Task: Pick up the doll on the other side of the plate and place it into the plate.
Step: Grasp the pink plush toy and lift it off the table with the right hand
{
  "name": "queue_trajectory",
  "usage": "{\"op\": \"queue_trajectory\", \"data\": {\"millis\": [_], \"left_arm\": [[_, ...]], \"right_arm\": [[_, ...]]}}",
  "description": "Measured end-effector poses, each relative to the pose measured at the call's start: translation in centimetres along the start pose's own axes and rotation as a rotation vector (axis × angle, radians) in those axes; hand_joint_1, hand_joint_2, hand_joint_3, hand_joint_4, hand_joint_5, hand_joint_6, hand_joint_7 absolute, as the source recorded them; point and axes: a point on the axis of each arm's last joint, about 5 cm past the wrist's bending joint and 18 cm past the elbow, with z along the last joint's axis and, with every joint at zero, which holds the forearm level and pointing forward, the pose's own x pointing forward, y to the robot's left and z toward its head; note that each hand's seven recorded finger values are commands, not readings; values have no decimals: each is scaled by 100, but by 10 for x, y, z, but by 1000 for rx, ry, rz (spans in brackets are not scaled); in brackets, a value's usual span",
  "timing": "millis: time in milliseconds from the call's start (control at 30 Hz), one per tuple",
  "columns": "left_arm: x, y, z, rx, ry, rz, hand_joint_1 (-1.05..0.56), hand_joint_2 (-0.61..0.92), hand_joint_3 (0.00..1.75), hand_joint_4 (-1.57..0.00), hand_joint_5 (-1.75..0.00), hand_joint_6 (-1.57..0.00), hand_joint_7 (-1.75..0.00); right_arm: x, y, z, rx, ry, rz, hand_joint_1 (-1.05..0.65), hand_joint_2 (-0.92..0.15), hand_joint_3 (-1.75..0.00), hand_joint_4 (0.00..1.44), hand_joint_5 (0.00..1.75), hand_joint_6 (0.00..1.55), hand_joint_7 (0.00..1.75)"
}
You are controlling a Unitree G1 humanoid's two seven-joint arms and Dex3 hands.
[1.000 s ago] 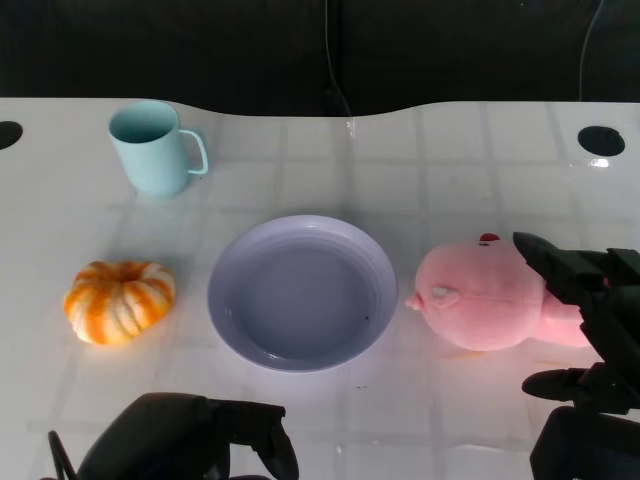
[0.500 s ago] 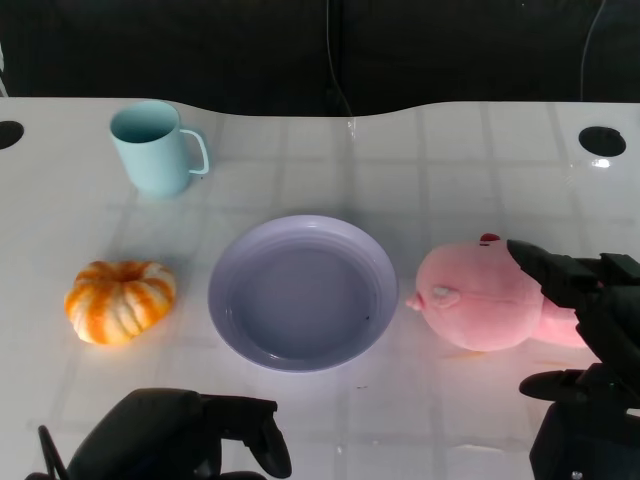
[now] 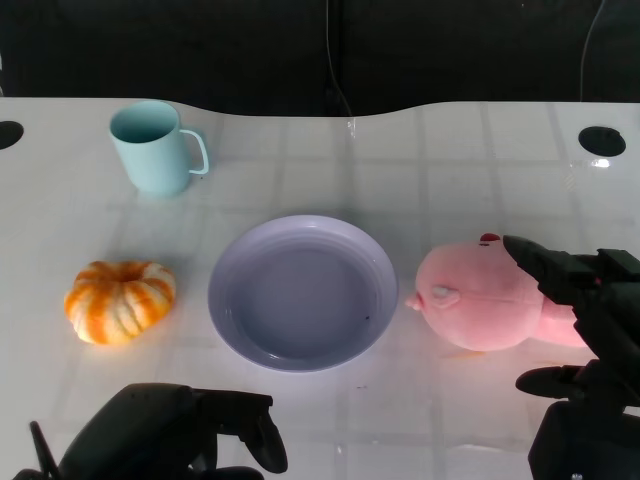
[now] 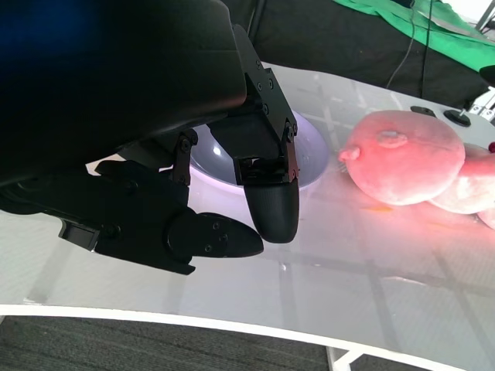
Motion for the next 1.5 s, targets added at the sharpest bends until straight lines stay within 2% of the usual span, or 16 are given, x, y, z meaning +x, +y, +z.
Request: {"op": "queue_trajectory", "data": {"millis": [533, 733, 1033, 1300, 1500], "left_arm": [[0, 1, -1, -15, 4, -7, -24, 92, 28, -66, -148, -77, -94], [0, 1, -1, -16, 6, -9, -25, 92, 29, -67, -148, -77, -94], [0, 1, -1, -12, 4, -12, -27, 92, 30, -67, -151, -76, -96], [-1, 1, -1, -11, 6, -13, -28, 92, 32, -66, -149, -76, -96], [-1, 2, -1, -11, 6, -12, -28, 92, 32, -66, -151, -76, -97]], "right_arm": [[8, -6, -1, 5, 40, -38, -49, -83, 0, 0, 59, 14, 2], [19, -7, -4, -38, 76, 29, -51, -82, 0, 1, 58, 17, 3], [41, -1, -10, -73, 156, 129, -51, -82, 0, 2, 54, 18, 2], [66, 12, -19, -113, 213, 230, -51, -84, 0, 23, 28, 24, 1], [83, 17, -23, -159, 235, 263, -55, -87, -1, 34, 21, 30, 2]]}}
